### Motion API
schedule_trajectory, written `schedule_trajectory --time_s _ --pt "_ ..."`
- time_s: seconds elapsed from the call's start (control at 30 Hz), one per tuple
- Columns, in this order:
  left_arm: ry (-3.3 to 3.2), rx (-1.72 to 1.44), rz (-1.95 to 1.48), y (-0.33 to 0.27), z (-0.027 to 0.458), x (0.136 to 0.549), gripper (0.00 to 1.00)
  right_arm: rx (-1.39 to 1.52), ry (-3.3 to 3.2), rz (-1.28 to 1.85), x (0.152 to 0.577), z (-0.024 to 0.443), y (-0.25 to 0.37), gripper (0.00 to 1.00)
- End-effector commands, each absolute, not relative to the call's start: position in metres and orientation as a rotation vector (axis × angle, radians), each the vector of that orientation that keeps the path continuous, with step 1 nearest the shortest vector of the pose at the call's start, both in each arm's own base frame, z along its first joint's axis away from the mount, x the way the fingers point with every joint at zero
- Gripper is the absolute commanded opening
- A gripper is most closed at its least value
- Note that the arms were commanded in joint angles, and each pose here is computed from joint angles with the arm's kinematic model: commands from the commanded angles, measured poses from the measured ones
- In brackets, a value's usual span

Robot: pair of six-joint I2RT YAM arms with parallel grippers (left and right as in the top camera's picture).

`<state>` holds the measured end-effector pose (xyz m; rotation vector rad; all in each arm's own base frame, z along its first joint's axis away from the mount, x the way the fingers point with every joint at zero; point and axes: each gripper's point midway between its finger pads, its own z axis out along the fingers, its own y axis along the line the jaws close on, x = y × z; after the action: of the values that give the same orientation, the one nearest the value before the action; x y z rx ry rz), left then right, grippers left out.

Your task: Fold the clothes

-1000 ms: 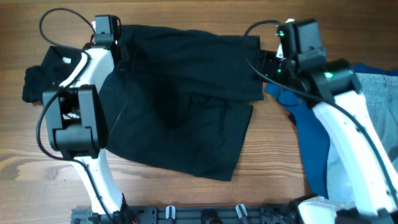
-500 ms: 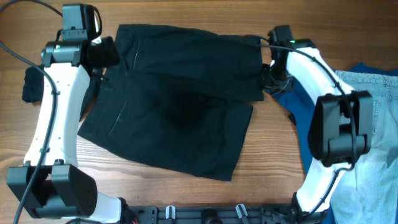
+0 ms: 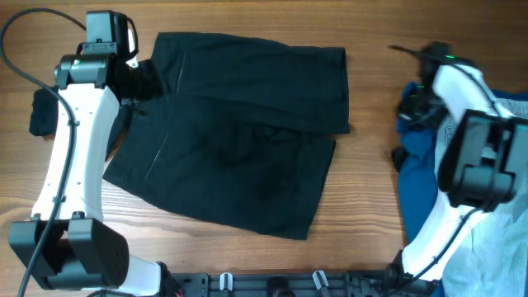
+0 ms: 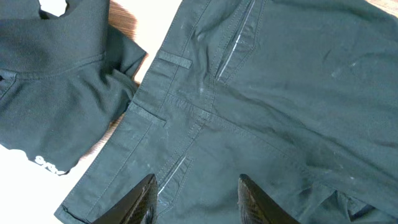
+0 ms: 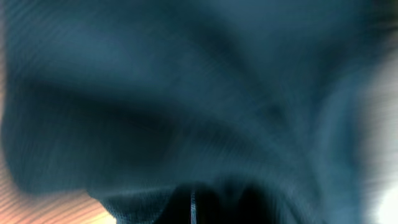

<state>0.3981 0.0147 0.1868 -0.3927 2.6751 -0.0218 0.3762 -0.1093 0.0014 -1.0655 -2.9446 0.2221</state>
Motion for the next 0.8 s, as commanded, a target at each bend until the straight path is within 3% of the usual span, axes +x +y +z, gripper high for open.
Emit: schedule_trajectory --time_s 0.0,0.03,0.07,0.13,0.23,0.33,0.43,0.53,0.67,0.77 --pt "2.657 -0.379 -0.039 0.013 0.192 0.4 0.55 -0.802 -3.148 -0.397 0.419 0.019 -0.101 0.19" --pt "2.657 -0.378 -0.039 0.013 0.192 0.4 0.58 -0.588 -3.234 -0.694 0.437 0.038 -0.078 0.35" --pt "2.656 -0.378 -0.039 0.013 0.192 0.4 0.59 -0.413 -3.283 -0.94 0.45 0.059 -0.057 0.44" --pt "2.656 -0.378 -0.039 0.013 0.192 0.4 0.61 -0.29 -3.306 -1.248 0.472 0.094 -0.022 0.5" --pt "2.656 -0.378 -0.039 0.013 0.192 0.4 0.62 -0.238 -3.319 -1.205 0.483 0.09 0.011 0.46" --pt "2.659 -0.378 -0.039 0.013 0.192 0.4 0.63 -0.194 -3.321 -0.951 0.474 0.07 0.043 0.42" --pt "2.666 -0.379 -0.038 0.013 0.191 0.398 0.63 -0.163 -3.325 -0.609 0.46 0.049 0.062 0.63" --pt "2.665 -0.379 -0.038 0.013 0.191 0.398 0.64 -0.229 -3.476 -0.299 0.486 0.041 0.057 0.69" --pt "2.673 -0.376 -0.055 0.011 0.191 0.397 0.64 -0.338 -3.628 -0.371 0.53 0.042 0.062 0.7" --pt "2.663 -0.354 -0.076 0.004 0.192 0.4 0.65 -0.263 -3.757 -0.628 0.568 0.054 0.08 0.71"
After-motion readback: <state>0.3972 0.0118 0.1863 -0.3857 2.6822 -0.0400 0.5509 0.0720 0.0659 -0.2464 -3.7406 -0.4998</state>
